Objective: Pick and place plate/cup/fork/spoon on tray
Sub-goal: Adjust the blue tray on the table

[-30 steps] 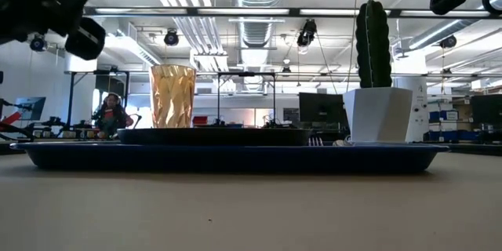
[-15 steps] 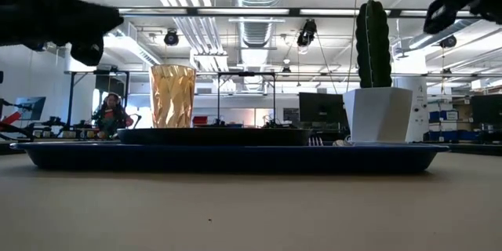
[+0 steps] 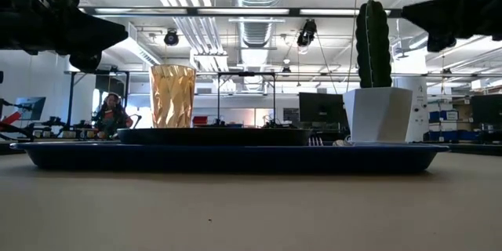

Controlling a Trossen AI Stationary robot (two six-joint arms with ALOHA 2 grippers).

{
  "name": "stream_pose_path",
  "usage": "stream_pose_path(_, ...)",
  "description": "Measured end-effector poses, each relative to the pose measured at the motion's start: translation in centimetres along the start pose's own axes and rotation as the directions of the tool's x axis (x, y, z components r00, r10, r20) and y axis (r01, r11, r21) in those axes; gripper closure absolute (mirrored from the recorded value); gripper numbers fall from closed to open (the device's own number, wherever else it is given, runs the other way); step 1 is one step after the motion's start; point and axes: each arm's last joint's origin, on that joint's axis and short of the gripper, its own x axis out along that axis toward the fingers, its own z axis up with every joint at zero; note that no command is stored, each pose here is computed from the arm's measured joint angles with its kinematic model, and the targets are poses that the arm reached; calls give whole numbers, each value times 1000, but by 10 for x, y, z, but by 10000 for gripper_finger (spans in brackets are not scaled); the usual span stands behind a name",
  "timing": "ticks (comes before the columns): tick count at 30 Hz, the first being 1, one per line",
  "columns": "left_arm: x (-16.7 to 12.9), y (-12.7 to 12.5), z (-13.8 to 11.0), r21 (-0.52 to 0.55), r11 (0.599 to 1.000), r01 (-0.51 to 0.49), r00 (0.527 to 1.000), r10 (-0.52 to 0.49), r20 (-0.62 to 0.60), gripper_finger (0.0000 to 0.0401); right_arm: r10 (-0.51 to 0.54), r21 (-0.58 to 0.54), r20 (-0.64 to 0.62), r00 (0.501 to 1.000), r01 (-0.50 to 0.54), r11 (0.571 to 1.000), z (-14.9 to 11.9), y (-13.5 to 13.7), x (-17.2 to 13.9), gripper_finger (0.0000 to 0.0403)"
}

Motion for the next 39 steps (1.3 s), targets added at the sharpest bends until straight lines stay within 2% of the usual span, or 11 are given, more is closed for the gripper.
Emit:
stream_pose_path(2, 0, 0, 0, -9, 1000, 0, 1000, 0, 0, 343, 20, 67, -55, 998, -17, 998, -6, 1, 0, 380)
stream_pose_path(5, 0, 0, 0, -33, 999, 0, 1000, 0, -2, 343, 129, 178, -127, 984, -105, 978, -14, 5, -1, 381)
stream_pose_path(8, 0, 0, 0, -49, 999, 0, 1000, 0, -3, 343, 201, 230, -144, 969, -165, 959, -16, 7, -2, 380)
stream_pose_path(13, 0, 0, 0, -49, 999, 1, 1000, -1, 4, 343, 204, 189, -152, 967, -174, 966, -15, 6, -2, 380)
stream_pose_path(16, 0, 0, 1, -13, 1000, -2, 1000, 2, 13, 343, 201, 147, -159, 967, -178, 973, -9, 5, -3, 380)
stream_pose_path(19, 0, 2, 2, -2, 1000, -23, 999, 23, 26, 343, 171, 132, -200, 965, -146, 980, 0, 2, -5, 380)
stream_pose_path(23, 1, 5, 3, 10, 998, -63, 997, 62, 35, 343, 127, 83, -233, 964, -110, 990, 21, -5, -10, 380)
stream_pose_path(29, 1, 16, 5, 26, 985, -172, 984, 170, 61, 343, 103, -3, -162, 981, -104, 995, 56, -14, -16, 380)
stream_pose_path(33, 1, 23, 7, 26, 971, -238, 969, 235, 79, 343, 104, 16, -180, 978, -103, 995, 53, -13, -16, 381)
stream_pose_path(39, 1, 30, 9, 29, 957, -289, 954, 285, 94, 343, 107, 100, -225, 968, -86, 991, 27, -8, -10, 380)
